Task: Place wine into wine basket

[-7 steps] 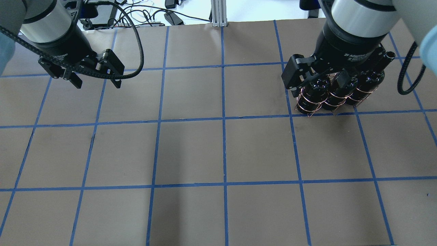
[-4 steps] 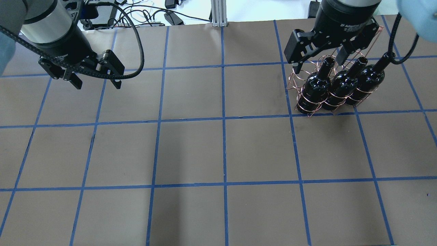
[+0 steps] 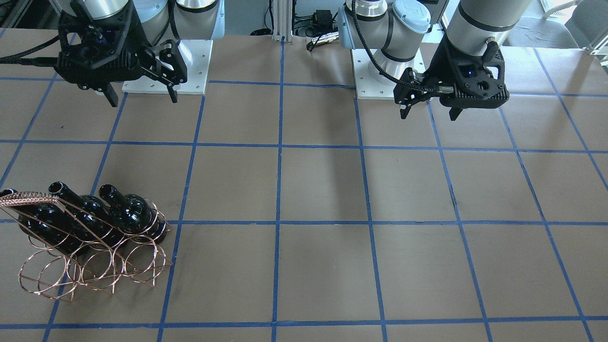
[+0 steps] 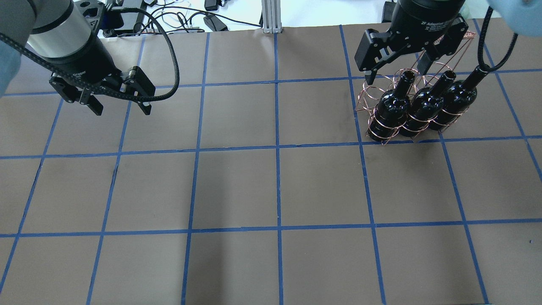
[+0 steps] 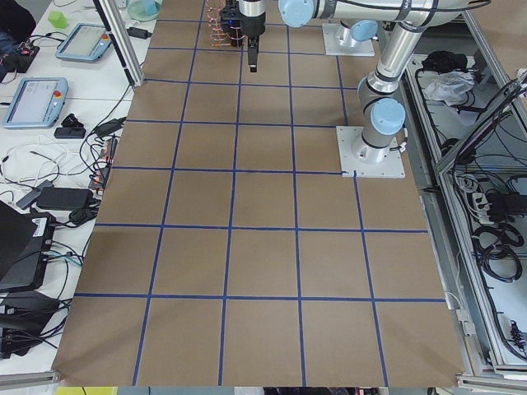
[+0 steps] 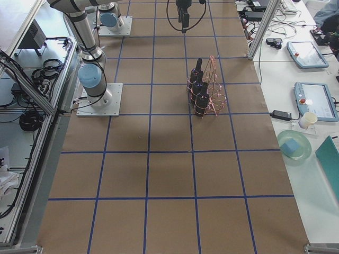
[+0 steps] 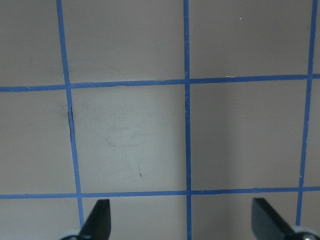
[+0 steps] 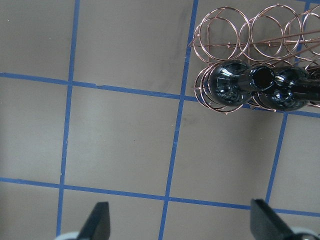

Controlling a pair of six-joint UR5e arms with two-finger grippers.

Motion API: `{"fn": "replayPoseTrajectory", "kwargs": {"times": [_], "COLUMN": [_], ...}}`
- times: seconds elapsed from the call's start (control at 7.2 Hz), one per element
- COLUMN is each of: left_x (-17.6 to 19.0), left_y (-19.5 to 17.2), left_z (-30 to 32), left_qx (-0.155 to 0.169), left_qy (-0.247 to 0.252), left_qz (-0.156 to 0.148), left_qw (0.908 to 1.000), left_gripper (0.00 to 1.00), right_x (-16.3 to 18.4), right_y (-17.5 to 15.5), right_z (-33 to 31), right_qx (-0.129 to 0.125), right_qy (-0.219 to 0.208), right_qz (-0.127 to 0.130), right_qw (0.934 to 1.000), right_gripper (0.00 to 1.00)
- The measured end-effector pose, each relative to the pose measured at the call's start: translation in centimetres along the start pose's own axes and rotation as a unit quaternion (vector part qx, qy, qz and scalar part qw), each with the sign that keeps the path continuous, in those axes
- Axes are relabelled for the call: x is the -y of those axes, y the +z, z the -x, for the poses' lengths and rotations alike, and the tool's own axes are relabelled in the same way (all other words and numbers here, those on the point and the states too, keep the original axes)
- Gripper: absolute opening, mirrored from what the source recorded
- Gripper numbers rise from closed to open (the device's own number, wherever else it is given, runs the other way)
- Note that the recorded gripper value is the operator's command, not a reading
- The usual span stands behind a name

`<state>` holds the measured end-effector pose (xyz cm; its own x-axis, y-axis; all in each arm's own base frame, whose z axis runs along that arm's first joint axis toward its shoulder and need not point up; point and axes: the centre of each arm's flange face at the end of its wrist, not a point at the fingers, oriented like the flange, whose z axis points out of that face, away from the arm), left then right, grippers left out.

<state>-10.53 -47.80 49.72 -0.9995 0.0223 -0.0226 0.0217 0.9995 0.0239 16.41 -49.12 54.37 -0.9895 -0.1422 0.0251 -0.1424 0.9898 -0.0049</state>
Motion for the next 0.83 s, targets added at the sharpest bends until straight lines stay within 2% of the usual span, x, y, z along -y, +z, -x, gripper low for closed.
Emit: {"fn": "replayPoseTrajectory", "kwargs": {"times": [0.83], "left_x": [-0.4], "left_y": [-0.3], "left_z": [0.0], "left_qx": [0.003], "left_qy": [0.000], "left_qz": [-0.005], "left_qw": [1.0000], "left_gripper": [1.00], "right_x": [0.2], "right_y": [1.3], "right_z": [0.0], "right_qx": [0.001], "right_qy": [-0.004], "right_qz": [0.010], "right_qw": [0.9999], "right_gripper": [1.00]}}
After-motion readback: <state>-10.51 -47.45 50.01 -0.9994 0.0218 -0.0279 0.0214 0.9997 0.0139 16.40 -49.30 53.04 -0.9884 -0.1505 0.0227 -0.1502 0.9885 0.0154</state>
